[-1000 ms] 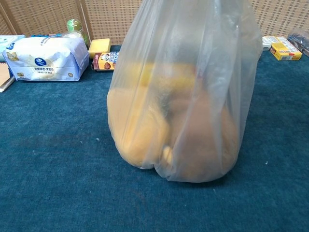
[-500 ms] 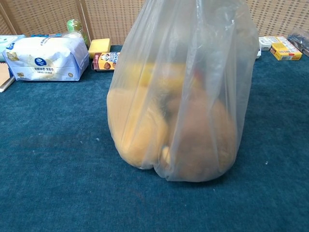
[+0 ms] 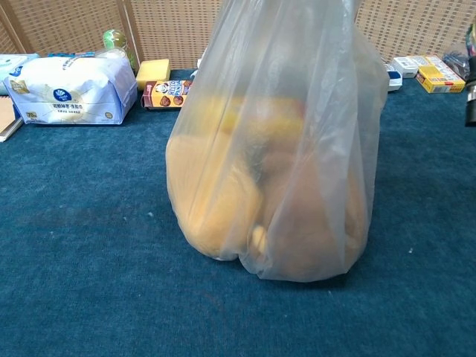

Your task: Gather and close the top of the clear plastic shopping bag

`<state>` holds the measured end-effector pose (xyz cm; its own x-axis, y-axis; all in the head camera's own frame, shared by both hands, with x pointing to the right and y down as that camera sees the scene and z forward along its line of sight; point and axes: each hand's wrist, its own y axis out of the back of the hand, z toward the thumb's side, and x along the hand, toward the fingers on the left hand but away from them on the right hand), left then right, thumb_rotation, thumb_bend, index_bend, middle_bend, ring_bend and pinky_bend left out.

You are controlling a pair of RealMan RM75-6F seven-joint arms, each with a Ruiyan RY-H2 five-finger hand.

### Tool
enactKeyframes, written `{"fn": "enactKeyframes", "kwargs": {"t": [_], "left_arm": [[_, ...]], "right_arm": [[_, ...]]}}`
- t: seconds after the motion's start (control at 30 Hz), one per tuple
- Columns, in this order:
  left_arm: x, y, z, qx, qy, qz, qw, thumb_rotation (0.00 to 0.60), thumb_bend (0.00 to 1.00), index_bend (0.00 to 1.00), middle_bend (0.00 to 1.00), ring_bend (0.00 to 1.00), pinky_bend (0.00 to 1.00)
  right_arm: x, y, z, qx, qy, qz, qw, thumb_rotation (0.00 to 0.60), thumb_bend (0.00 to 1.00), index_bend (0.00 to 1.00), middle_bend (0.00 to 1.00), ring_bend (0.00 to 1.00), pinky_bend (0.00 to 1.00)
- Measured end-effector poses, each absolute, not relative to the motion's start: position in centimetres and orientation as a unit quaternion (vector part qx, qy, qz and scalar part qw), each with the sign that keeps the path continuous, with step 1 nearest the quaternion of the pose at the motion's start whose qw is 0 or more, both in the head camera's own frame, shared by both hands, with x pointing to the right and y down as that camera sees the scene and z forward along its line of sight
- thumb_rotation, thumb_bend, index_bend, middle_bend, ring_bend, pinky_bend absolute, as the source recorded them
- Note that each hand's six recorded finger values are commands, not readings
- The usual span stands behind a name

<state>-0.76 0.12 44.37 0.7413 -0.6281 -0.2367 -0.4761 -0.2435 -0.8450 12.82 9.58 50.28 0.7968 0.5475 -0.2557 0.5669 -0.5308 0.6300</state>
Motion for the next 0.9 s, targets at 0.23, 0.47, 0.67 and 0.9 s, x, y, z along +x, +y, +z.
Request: {"fn": "enactKeyframes", "kwargs": {"t": [0.23, 0.47, 0.67, 0.9], "left_arm": [[-0.7, 0.0, 44.6, -0.783, 0.352, -0.08, 0.507, 0.6, 0.18, 0.1, 0.25, 0.2, 0.34], [-1.3, -0.3, 45.0, -0.782, 0.355, -0.087, 0.505, 0.6, 0.18, 0.1, 0.25, 0.2, 0.34], [-1.7, -0.4, 45.2, -0.782, 0.353, -0.09, 0.506, 0.6, 0.18, 0.1, 0.25, 0.2, 0.34], [-2.2, -0.7, 45.3, -0.783, 0.358, -0.091, 0.5, 0.6, 0.17, 0.1, 0.25, 0.2, 0.33]], "right_arm": [[12.0, 9.9, 49.9, 0.87, 0.306, -0.006, 0.387, 0.0, 0.19, 0.29, 0.32, 0.23, 0.14], [12.5, 9.9, 49.8, 0.87, 0.305, -0.01, 0.388, 0.0, 0.23, 0.37, 0.42, 0.34, 0.24], [12.8, 9.9, 50.0, 0.871, 0.302, -0.015, 0.388, 0.0, 0.27, 0.41, 0.46, 0.4, 0.29], [12.8, 9.9, 50.2, 0.871, 0.297, -0.021, 0.39, 0.001, 0.29, 0.43, 0.5, 0.44, 0.32]]}}
